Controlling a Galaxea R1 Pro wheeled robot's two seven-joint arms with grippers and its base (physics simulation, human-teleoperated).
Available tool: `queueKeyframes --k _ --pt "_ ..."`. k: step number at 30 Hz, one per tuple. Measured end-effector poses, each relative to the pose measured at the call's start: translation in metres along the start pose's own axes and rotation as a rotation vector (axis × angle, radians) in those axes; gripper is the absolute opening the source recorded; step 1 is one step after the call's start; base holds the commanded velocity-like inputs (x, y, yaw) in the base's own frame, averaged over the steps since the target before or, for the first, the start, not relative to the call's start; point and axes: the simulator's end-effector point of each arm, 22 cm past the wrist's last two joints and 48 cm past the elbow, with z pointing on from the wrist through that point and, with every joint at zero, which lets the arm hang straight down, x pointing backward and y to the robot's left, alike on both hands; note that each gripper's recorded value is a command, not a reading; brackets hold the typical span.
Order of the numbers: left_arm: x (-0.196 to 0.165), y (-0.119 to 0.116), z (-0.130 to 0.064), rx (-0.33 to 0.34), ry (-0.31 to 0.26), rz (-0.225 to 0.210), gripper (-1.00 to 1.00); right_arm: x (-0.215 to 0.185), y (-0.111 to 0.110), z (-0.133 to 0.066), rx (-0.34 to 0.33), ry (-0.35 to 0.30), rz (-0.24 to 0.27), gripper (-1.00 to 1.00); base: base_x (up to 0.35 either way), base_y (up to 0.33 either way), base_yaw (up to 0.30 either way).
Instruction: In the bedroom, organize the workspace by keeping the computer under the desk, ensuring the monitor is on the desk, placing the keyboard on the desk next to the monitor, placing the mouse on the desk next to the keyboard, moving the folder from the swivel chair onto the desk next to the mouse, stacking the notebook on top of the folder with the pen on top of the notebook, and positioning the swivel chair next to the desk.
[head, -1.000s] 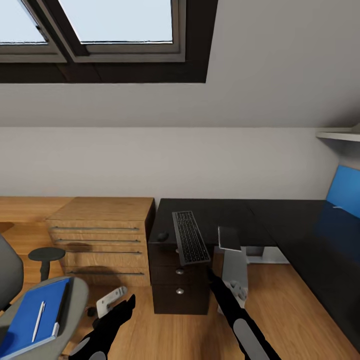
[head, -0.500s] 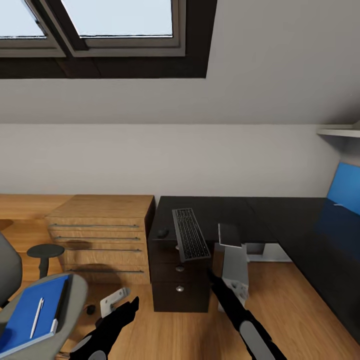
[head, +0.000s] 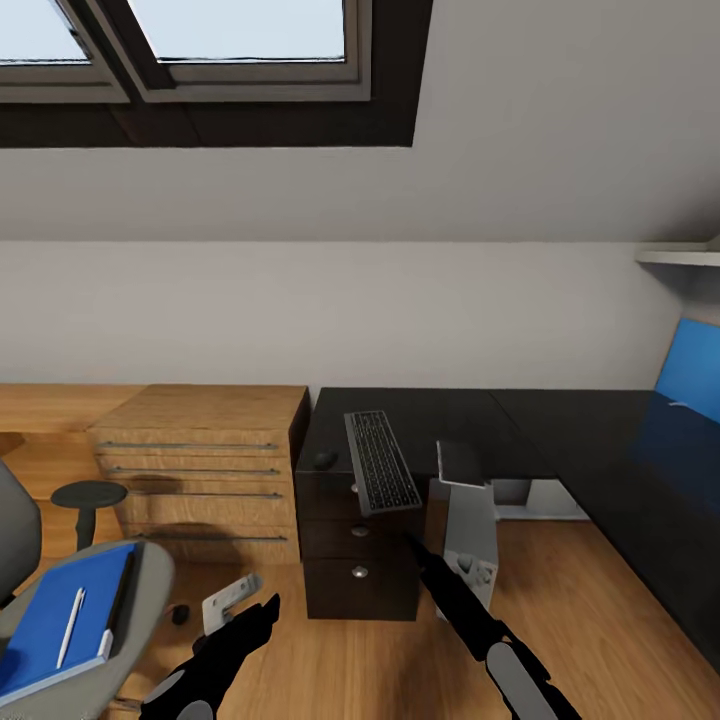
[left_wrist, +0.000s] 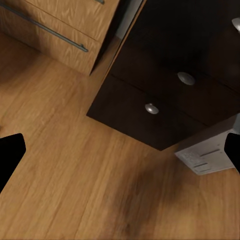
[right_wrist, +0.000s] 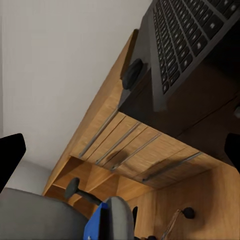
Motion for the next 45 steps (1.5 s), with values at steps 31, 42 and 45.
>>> queueKeyframes --k 31,42,45 --pt "0.044 0.024 0.029 0.000 -0.003 -0.001 1.00 0.029 -0.046 -0.004 -0.022 -0.002 -0.005 1.00 0.000 0.000 0.000" --pt "0.061 0.032 0.039 0.000 -0.003 -0.001 1.00 0.041 -0.064 -0.006 -0.020 -0.003 -0.005 1.00 0.000 0.000 0.000" --pt "0.066 0.035 0.042 0.000 -0.003 -0.001 1.00 0.045 -0.069 -0.006 -0.022 -0.003 -0.003 1.00 0.000 0.000 0.000"
